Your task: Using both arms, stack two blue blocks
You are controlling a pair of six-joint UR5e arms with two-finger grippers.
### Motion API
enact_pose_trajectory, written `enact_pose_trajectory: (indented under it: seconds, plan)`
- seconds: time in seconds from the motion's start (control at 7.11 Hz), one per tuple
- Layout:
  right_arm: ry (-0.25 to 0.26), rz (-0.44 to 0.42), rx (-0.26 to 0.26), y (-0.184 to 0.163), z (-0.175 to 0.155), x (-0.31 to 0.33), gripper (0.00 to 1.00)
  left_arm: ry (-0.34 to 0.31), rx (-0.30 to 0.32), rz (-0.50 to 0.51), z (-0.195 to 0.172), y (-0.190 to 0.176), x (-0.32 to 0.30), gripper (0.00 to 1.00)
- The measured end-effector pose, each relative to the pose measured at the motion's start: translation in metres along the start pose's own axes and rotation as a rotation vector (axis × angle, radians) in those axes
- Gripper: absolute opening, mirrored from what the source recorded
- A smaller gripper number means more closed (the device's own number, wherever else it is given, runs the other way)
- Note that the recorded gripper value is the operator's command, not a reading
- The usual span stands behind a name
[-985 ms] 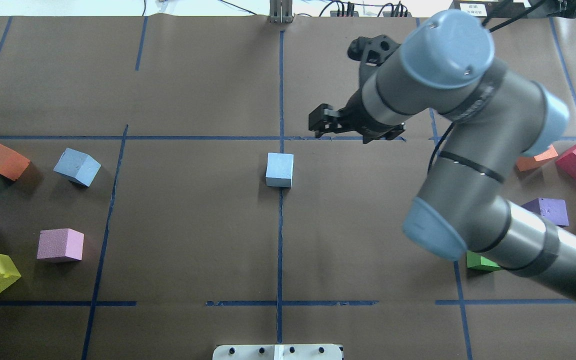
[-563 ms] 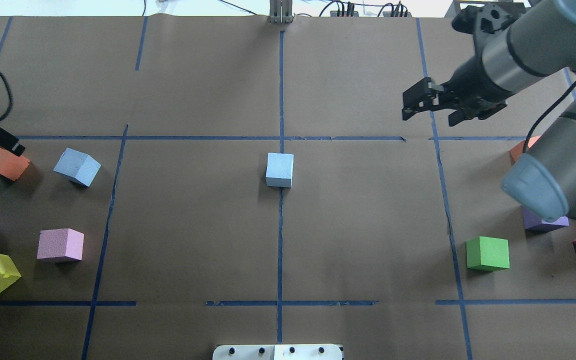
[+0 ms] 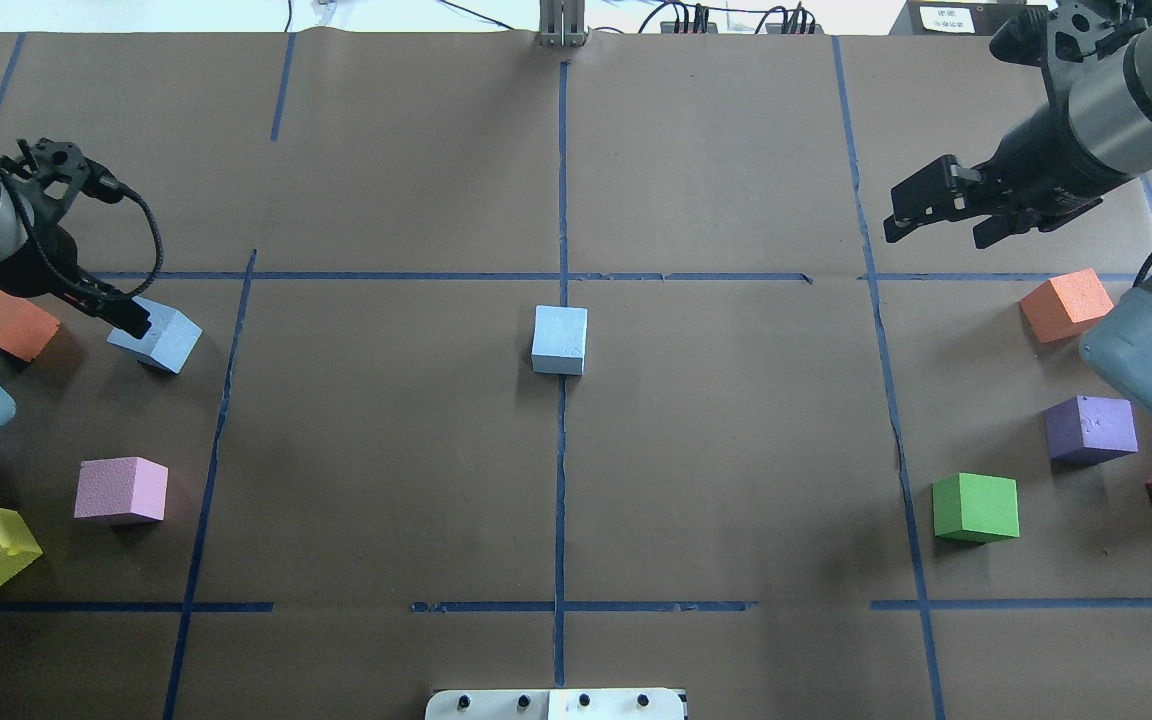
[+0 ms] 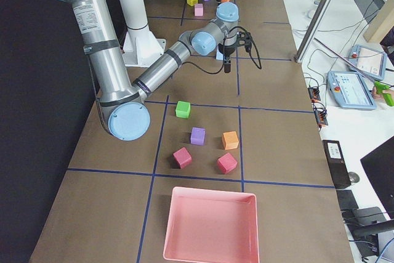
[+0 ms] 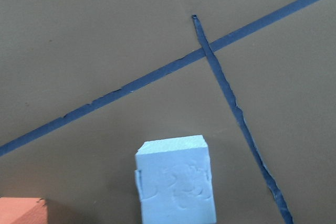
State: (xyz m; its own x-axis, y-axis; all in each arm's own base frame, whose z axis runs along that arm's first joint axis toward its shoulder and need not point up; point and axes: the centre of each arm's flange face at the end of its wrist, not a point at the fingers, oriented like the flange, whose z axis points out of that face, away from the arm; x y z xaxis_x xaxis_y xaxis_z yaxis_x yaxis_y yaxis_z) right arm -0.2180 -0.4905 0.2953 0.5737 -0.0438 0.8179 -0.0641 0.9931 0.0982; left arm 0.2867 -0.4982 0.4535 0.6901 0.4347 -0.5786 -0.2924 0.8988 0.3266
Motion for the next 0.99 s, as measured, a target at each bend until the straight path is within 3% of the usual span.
enact_pose_trajectory:
  seconds: [0.99]
  plan:
    - [0.009, 0.003, -0.002, 0.000, 0.004, 0.004, 1.00, -0.036, 0.002, -0.035, 0.040, -0.015, -0.003, 1.00]
